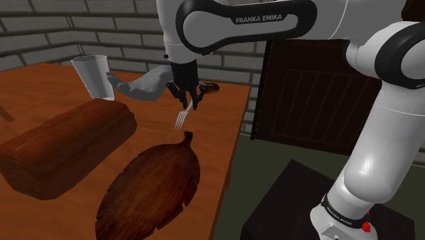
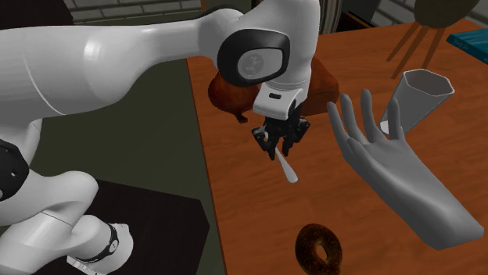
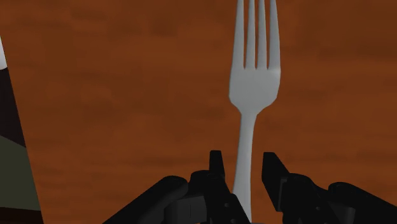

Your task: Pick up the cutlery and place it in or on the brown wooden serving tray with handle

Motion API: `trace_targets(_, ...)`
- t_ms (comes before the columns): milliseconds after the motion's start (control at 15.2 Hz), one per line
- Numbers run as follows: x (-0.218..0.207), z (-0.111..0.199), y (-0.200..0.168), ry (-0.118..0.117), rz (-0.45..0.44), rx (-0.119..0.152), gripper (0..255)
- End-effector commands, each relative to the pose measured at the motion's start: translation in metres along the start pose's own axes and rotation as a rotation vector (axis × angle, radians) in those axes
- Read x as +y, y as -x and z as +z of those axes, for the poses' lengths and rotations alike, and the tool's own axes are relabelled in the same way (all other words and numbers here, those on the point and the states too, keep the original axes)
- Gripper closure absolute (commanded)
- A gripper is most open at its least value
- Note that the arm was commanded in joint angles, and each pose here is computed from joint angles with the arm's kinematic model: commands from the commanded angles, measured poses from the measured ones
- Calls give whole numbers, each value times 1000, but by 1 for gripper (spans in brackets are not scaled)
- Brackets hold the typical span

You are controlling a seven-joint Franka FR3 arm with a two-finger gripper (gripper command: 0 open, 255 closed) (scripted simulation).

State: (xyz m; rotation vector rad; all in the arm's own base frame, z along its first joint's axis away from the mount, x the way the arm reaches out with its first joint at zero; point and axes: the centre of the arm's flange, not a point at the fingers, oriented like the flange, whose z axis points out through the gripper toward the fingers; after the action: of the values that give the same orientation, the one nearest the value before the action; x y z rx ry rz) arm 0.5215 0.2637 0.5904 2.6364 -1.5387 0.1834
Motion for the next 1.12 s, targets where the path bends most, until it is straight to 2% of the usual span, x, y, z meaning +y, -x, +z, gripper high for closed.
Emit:
trace_targets(0, 0, -10, -1, 0, 0, 0, 255)
trace_targets(1056, 1, -89, -13, 0, 0, 0, 255)
